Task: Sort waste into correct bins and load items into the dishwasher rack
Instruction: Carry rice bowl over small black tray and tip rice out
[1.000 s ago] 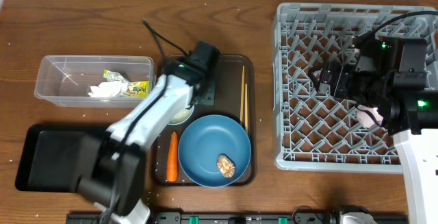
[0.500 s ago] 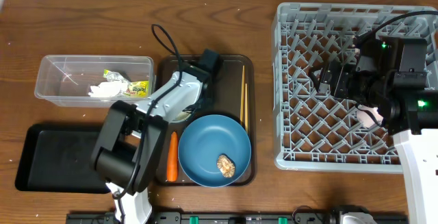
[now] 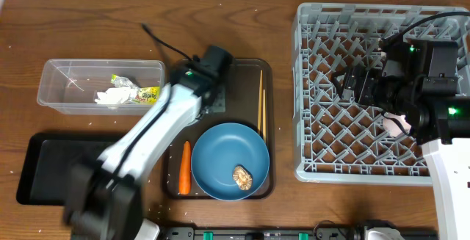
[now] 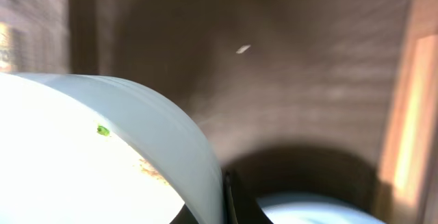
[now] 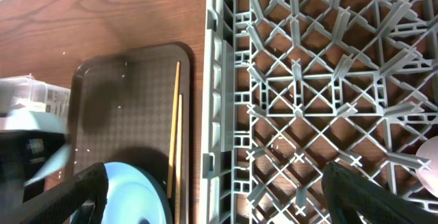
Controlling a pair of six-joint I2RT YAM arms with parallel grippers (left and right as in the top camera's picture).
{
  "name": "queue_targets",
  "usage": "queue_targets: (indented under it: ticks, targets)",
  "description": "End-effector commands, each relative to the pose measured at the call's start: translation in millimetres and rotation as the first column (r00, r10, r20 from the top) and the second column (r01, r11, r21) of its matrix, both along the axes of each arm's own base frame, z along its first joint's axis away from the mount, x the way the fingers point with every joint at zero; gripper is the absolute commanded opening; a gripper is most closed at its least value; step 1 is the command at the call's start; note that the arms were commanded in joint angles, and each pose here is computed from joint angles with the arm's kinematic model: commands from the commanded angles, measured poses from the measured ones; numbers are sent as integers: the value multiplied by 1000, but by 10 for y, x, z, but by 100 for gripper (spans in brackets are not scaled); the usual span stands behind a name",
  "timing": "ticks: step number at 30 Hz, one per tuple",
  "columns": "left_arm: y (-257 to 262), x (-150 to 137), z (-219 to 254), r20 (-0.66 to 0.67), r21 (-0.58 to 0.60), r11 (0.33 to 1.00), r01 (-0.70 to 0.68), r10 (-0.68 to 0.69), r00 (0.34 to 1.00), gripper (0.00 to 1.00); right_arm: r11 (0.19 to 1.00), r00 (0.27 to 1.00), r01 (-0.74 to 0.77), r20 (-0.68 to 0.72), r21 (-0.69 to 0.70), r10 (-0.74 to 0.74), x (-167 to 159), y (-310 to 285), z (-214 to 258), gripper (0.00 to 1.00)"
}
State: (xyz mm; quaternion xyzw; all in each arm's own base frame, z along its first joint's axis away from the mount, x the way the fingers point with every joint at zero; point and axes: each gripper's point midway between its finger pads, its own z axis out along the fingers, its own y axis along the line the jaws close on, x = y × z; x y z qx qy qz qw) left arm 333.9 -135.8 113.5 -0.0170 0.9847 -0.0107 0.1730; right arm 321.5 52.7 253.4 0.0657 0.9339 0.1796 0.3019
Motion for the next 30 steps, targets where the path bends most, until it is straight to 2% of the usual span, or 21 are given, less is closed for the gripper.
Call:
queue_targets:
  ticks: [1, 5, 10, 16, 19, 24, 30]
  targets:
    - [-12, -44, 449, 78, -95, 995, -14, 21, 997, 6, 1000, 1000, -20, 5, -11, 20, -10, 31, 12, 93]
    - [247, -172, 692, 78, -174, 979, -109, 124, 989, 6, 1000, 1000, -20, 4, -11, 20, -12, 31, 10, 93]
    - [771, -287, 793, 19, -302, 926, -227, 244, 970, 6, 1000, 1000, -20, -1, -11, 20, -21, 31, 4, 93]
    - [1274, -376, 721, -47, -530, 799, -284, 307, 951, 6, 1000, 1000, -20, 1, -11, 20, -17, 31, 6, 93]
    - [1501, -407, 681, -16, -641, 722, -260, 326, 945, 6, 1000, 1000, -20, 1, -10, 20, -18, 32, 6, 92]
    - [1870, -532, 561, 21, -762, 591, -263, 429, 903, 6, 1000, 1000, -20, 1, -11, 20, -17, 31, 6, 93]
    - [2174, -725, 492, 147, -870, 471, -145, 528, 836, 6, 1000, 1000, -20, 1, -11, 20, -17, 31, 6, 93]
